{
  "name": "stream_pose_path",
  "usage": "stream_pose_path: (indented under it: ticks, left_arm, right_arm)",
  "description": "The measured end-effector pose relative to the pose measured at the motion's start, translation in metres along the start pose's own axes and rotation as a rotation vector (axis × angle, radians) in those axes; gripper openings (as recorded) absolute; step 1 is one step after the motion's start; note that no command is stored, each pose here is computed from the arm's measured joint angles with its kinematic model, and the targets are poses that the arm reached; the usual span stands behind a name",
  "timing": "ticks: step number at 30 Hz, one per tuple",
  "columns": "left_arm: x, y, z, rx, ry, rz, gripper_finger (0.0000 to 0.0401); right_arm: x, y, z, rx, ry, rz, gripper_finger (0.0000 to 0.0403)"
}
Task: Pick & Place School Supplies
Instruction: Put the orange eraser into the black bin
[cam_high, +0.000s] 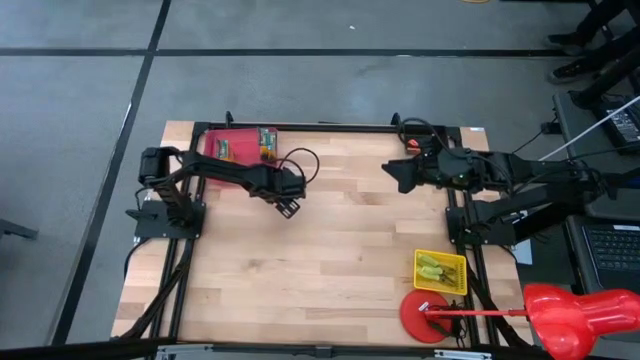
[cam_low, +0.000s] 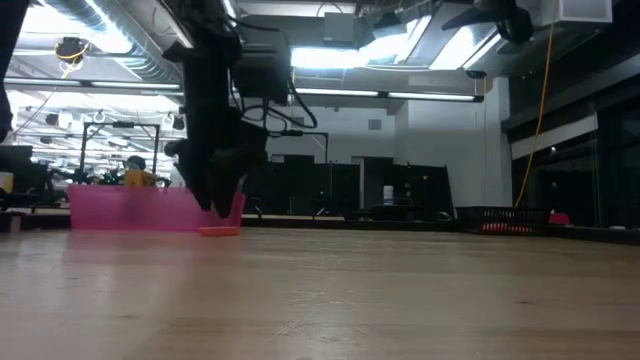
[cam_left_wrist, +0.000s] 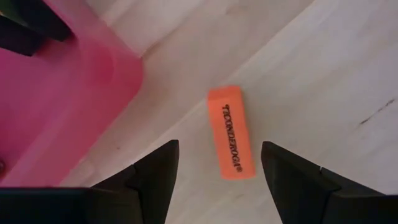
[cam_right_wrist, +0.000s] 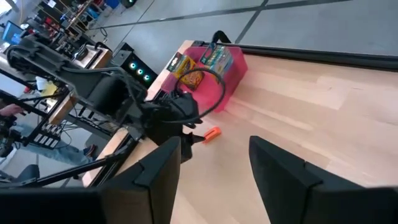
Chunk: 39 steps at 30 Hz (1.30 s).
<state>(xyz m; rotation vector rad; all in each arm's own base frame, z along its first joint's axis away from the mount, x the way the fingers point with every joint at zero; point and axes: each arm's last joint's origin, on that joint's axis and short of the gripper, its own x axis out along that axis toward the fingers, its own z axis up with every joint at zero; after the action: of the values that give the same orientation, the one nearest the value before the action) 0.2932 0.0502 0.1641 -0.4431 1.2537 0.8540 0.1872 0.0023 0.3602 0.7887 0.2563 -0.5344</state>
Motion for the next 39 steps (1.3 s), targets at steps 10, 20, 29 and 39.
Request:
stream_pose_path:
  ticks: [10, 20, 29, 39]
  left_arm:
    - [0.020, -0.011, 0.001, 0.013, 0.023, -0.024, 0.0225]
    - [0.027, -0.016, 0.003, 0.005, 0.035, -0.069, 0.0155]
    - [0.024, -0.018, 0.004, 0.015, 0.039, -0.132, 0.0071]
    - [-0.052, -0.045, 0.006, 0.067, -0.209, -0.608, 0.0077]
  right_arm:
    - [-0.001, 0.002, -0.002, 0.001, 0.005, 0.017, 0.0195]
    - [-0.001, 0.003, -0.002, 0.001, 0.005, 0.017, 0.0195]
    - [-0.001, 0.004, -0.001, 0.002, 0.005, 0.031, 0.0195]
    - [-0.008, 0.016, -0.011, -0.001, 0.049, 0.139, 0.0195]
